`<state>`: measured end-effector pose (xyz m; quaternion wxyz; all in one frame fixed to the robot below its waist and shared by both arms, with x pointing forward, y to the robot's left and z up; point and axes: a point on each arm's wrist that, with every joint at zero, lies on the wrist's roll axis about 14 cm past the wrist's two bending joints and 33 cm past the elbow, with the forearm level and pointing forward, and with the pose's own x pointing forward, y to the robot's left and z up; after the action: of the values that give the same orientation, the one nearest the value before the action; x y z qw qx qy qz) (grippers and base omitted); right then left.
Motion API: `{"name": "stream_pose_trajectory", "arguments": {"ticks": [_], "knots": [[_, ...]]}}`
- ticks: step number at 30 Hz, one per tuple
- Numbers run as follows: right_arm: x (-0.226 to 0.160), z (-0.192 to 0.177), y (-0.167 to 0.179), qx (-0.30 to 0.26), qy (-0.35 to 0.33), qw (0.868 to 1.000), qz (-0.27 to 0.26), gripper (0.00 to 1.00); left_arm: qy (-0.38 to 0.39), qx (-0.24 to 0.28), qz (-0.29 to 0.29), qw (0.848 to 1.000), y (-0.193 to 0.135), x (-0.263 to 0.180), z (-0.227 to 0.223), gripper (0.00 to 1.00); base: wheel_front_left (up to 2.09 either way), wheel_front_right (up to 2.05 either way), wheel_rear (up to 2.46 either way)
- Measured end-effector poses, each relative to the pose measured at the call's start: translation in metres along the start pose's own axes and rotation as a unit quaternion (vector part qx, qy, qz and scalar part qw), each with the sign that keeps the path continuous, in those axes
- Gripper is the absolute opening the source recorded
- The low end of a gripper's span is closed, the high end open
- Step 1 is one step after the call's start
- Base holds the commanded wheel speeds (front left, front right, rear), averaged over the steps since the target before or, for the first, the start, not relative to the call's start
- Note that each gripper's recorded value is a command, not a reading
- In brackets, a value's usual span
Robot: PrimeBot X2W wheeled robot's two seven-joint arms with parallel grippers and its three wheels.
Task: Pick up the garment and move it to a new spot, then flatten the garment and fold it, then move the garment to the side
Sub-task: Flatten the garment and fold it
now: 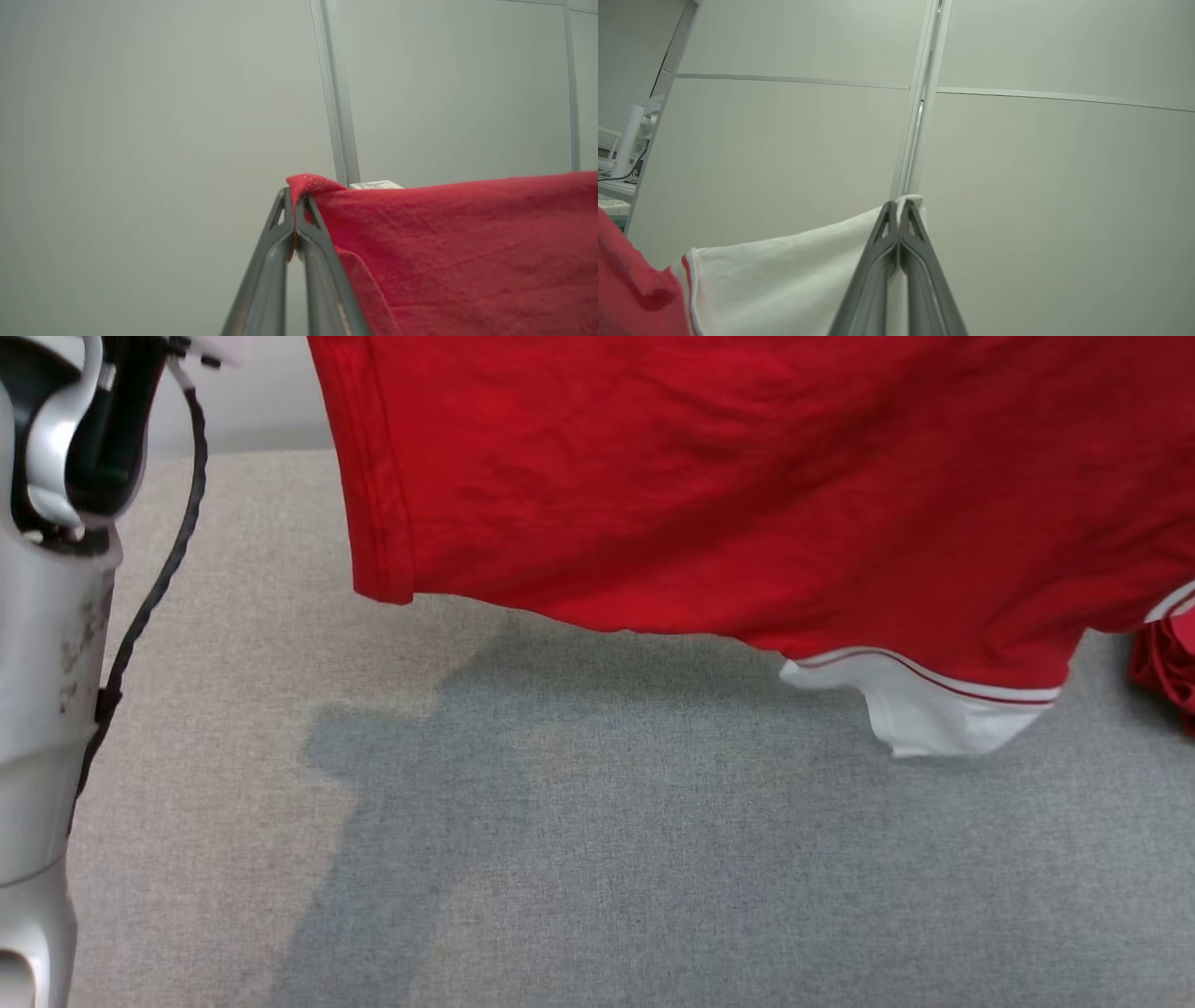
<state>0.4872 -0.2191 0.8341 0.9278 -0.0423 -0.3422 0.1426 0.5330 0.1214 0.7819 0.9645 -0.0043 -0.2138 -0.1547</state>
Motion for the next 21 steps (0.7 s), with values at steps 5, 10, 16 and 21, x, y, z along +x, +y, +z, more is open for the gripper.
{"name": "stream_pose_trajectory", "arguments": {"ticks": [5, 10, 16, 21], "knots": [[0.024, -0.035, -0.008, 0.026, 0.036, 0.999, -0.006, 0.00, 0.021, -0.011, -0.003, 1.000, 0.001, 0.025, -0.027, 0.00, 0.00, 0.00, 0.00], [0.059, -0.068, -0.011, 0.044, 0.048, 0.998, -0.011, 0.00, 0.028, -0.019, 0.006, 0.999, 0.010, 0.059, -0.053, 0.00, 0.00, 0.00, 0.00], [0.093, -0.105, -0.010, 0.091, 0.038, 0.994, -0.037, 0.00, 0.024, -0.020, 0.037, 0.999, 0.029, 0.088, -0.083, 0.00, 0.00, 0.00, 0.00], [0.106, -0.133, 0.004, 0.128, 0.063, 0.989, -0.050, 0.00, 0.046, -0.020, 0.067, 0.996, 0.044, 0.097, -0.104, 0.00, 0.00, 0.00, 0.00]]}}
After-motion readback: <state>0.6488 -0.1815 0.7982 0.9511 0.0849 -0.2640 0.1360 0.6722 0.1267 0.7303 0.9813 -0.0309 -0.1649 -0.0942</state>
